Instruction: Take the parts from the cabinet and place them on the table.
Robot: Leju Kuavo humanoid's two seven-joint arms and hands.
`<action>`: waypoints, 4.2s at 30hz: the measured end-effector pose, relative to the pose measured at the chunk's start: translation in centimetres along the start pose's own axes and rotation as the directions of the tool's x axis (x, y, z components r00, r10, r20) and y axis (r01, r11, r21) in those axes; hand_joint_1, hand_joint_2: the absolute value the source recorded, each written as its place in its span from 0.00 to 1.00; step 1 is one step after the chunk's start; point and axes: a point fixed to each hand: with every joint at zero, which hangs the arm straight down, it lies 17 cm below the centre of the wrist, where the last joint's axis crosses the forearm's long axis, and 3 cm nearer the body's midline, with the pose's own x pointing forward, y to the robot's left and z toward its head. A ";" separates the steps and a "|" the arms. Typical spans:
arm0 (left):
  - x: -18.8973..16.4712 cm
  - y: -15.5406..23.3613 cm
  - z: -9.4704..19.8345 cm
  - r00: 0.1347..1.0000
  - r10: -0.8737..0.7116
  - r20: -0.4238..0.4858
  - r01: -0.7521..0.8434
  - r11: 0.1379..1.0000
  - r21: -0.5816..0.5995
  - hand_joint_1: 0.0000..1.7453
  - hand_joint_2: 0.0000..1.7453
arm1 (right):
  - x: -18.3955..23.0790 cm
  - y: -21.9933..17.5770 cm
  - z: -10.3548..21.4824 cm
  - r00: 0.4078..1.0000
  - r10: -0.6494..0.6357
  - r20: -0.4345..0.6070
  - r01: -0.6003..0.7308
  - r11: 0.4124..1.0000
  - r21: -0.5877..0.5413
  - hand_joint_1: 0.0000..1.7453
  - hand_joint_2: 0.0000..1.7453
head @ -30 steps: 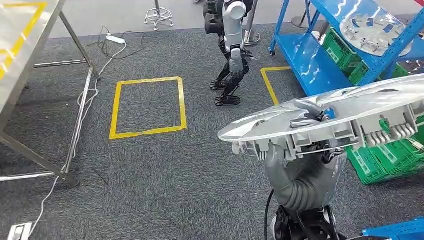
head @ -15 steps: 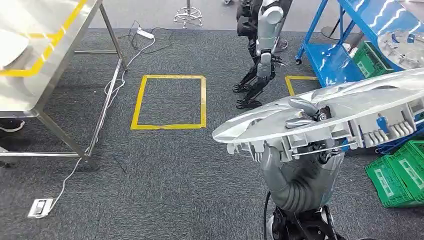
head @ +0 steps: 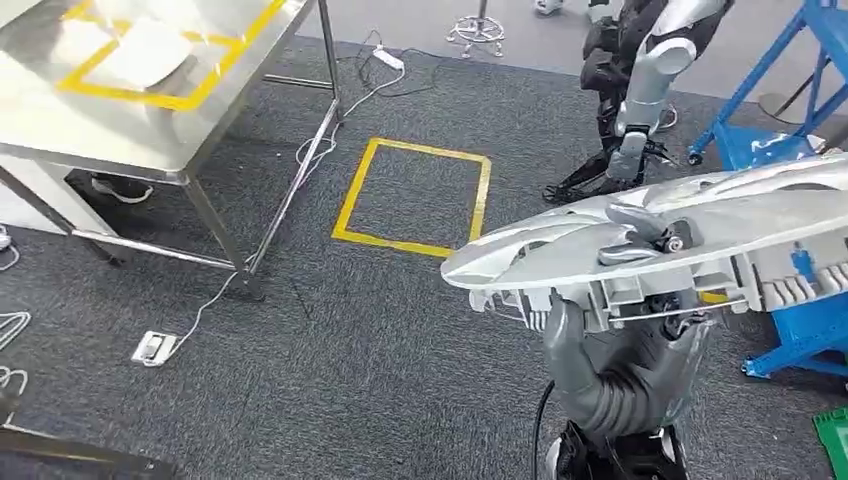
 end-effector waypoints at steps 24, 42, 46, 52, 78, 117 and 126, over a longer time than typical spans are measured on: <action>0.0 0.2 -0.1 1.000 -0.001 -0.009 0.001 1.000 0.003 0.00 1.00 | 0.2 -0.2 -0.1 1.000 -0.004 0.002 0.004 1.000 -0.001 1.00 1.00; -0.5 0.4 0.0 1.000 -0.002 -0.020 0.003 1.000 0.003 0.00 1.00 | 0.3 -0.3 0.3 1.000 0.002 0.002 -0.002 1.000 -0.001 1.00 1.00; -0.6 0.4 0.0 1.000 -0.003 -0.022 0.003 1.000 0.001 0.00 1.00 | 0.4 -0.2 0.3 1.000 0.001 0.004 -0.001 1.000 0.000 1.00 1.00; -0.3 0.0 0.0 1.000 -0.001 -0.018 0.001 1.000 -0.003 0.00 1.00 | 0.2 -0.3 0.5 1.000 -0.001 -0.004 0.001 1.000 0.000 1.00 1.00; -0.5 -0.2 0.0 1.000 -0.002 -0.024 0.001 1.000 -0.006 0.00 1.00 | 0.1 -0.4 0.2 1.000 -0.006 -0.007 0.006 1.000 -0.005 1.00 1.00; -0.2 -0.5 0.1 1.000 -0.001 -0.017 0.000 1.000 -0.009 0.00 1.00 | -1.1 -0.4 -0.5 0.996 -0.078 -0.041 0.077 0.997 -0.022 1.00 1.00; -0.2 -0.5 0.0 1.000 -0.001 -0.019 0.000 1.000 -0.009 0.00 1.00 | -1.0 -0.4 -0.6 0.996 -0.088 -0.035 0.087 0.996 -0.027 1.00 1.00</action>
